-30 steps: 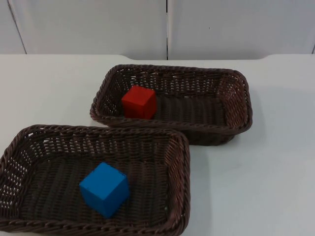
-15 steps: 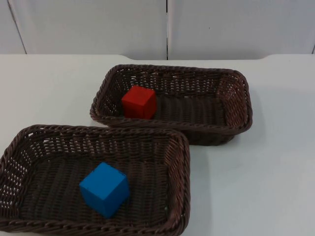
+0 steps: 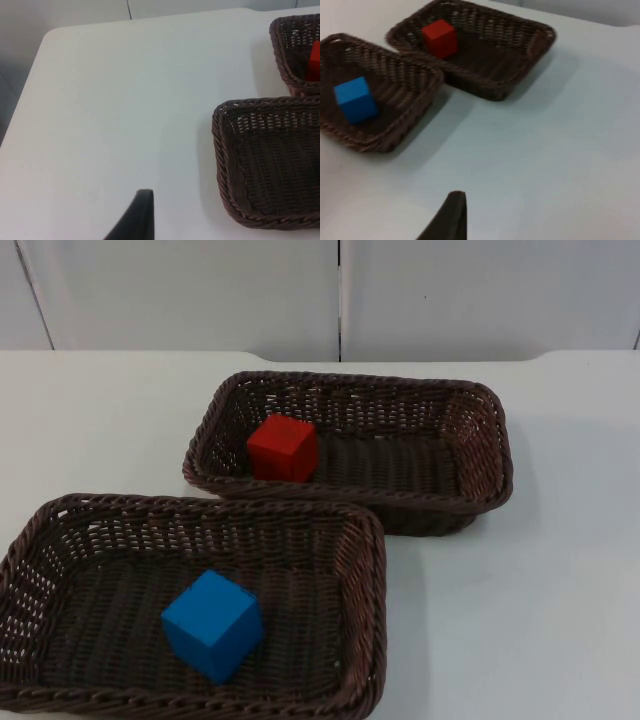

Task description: Pick up one cube with the left hand and place it into the upper basket. Pick up one cube with the right hand and place it into the lower basket.

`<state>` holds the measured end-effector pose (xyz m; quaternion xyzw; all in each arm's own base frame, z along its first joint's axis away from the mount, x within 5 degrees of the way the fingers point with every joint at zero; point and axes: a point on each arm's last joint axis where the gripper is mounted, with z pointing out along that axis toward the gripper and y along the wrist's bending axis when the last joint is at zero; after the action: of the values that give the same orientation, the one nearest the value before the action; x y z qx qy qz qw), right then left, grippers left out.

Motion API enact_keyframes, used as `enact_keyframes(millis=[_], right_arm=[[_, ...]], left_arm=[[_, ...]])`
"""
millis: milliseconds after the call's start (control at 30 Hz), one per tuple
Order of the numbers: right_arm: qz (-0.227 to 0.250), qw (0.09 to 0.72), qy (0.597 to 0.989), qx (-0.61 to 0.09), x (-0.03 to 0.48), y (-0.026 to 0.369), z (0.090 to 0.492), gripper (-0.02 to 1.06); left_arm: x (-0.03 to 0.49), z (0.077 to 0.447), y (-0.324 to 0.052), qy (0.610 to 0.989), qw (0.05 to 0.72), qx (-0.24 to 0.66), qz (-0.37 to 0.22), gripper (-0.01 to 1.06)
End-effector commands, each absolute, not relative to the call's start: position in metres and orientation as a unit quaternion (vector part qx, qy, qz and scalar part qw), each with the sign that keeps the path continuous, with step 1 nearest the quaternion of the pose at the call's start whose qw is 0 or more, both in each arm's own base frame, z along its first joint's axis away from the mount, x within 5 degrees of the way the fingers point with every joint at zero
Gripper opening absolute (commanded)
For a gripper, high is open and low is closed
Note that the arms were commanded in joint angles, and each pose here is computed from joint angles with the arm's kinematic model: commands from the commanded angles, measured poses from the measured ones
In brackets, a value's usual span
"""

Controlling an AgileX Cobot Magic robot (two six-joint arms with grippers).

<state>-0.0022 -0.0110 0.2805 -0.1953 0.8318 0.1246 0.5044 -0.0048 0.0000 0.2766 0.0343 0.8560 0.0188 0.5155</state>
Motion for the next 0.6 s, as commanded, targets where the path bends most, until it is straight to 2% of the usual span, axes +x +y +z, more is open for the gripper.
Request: enact_keyframes(millis=[0, 567], right_arm=[[0.107, 0.511, 0.835, -0.172, -0.0028, -0.0109, 0.2805, 1.05], [0.021, 0.521, 0.852, -0.032, -0.0062, -0.0094, 0.2805, 1.05]], left_arm=[[-0.0051, 0.2756, 0.0, 0.856, 0.515, 0.031, 0.019, 1.05], [-0.0051, 0.2756, 0.0, 0.856, 0.515, 0.031, 0.019, 1.05]])
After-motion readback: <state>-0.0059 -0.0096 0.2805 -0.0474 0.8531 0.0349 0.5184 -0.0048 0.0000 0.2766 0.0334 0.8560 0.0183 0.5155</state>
